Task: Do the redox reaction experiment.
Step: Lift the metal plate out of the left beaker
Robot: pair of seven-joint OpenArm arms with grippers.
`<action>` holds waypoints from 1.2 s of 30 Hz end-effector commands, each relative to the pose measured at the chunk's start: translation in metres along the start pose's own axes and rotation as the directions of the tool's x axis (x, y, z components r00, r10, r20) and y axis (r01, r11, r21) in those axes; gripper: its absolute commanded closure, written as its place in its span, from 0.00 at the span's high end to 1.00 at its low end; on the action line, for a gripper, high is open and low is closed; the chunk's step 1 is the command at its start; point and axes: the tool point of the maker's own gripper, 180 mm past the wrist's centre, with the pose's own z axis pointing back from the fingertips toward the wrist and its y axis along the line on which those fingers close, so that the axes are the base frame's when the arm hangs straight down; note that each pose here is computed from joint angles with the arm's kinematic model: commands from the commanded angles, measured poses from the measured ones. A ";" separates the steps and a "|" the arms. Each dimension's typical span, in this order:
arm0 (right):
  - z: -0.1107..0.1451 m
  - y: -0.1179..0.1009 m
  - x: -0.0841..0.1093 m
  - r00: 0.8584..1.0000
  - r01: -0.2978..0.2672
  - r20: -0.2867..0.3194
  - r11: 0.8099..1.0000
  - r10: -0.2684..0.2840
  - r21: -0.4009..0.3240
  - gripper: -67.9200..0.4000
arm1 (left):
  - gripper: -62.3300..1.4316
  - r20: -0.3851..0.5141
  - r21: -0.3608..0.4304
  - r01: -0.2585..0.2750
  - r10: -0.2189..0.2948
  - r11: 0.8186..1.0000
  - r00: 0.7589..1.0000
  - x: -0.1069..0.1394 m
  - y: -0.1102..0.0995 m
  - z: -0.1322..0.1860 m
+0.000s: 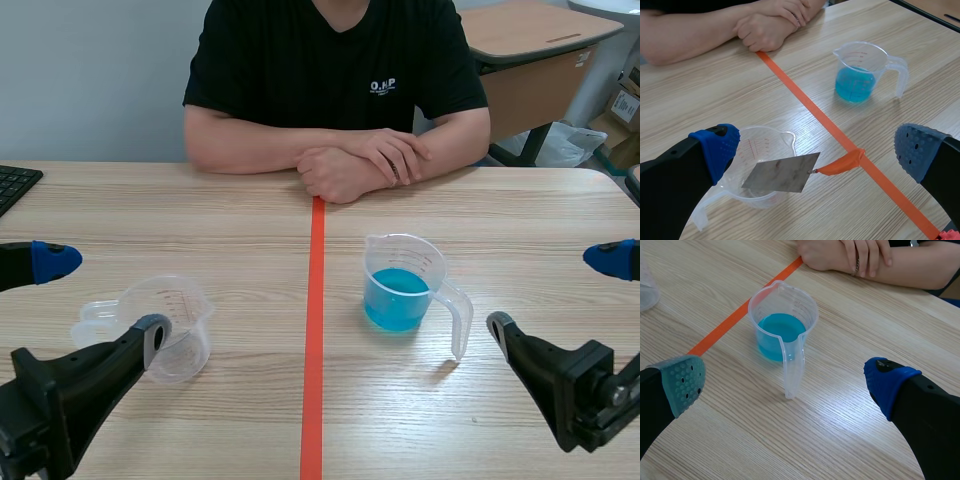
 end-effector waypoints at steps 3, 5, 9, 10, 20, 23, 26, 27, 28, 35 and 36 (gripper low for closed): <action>0.000 0.000 0.009 1.000 -0.008 0.028 1.000 0.008 0.004 1.00 | 1.00 0.043 -0.011 0.003 -0.002 1.000 0.999 0.012 -0.003 -0.002; 0.000 0.000 0.009 1.000 -0.008 0.028 1.000 0.008 0.004 1.00 | 1.00 0.043 -0.011 0.003 -0.002 1.000 0.999 0.012 -0.003 -0.002; 0.000 0.000 0.009 1.000 -0.008 0.028 1.000 0.008 0.004 1.00 | 1.00 0.043 -0.011 0.003 -0.002 1.000 0.999 0.012 -0.003 -0.002; 0.000 0.000 0.009 1.000 -0.008 0.028 1.000 0.008 0.004 1.00 | 1.00 0.043 -0.011 0.003 -0.002 1.000 0.999 0.012 -0.003 -0.002; 0.000 0.002 0.009 1.000 -0.008 0.029 1.000 0.008 0.016 1.00 | 1.00 0.031 0.018 0.010 -0.011 1.000 0.999 0.010 0.004 0.002; 0.000 0.003 0.009 1.000 -0.008 0.029 1.000 0.007 0.019 1.00 | 1.00 0.008 0.061 0.018 -0.018 0.998 1.000 0.005 0.014 0.011; 0.000 0.003 0.009 0.999 -0.008 0.032 1.000 0.007 0.019 1.00 | 1.00 -0.044 0.086 0.019 -0.015 0.996 0.999 -0.006 0.019 0.023; 0.000 0.003 0.009 0.999 -0.008 0.032 1.000 0.007 0.019 1.00 | 1.00 -0.066 0.094 0.019 -0.012 0.995 0.998 -0.011 0.020 0.028; 0.000 0.003 0.009 0.999 -0.008 0.032 1.000 0.007 0.019 1.00 | 1.00 -0.090 0.101 0.017 -0.008 0.995 0.996 -0.016 0.021 0.034; 0.000 0.004 0.013 0.999 -0.012 0.051 1.000 0.011 0.028 1.00 | 1.00 -0.234 0.177 -0.024 0.066 0.984 0.970 -0.053 0.019 0.069; 0.000 0.005 0.014 0.998 -0.015 0.057 0.999 0.013 0.032 1.00 | 1.00 -0.251 0.189 -0.037 0.084 0.981 0.964 -0.059 0.017 0.074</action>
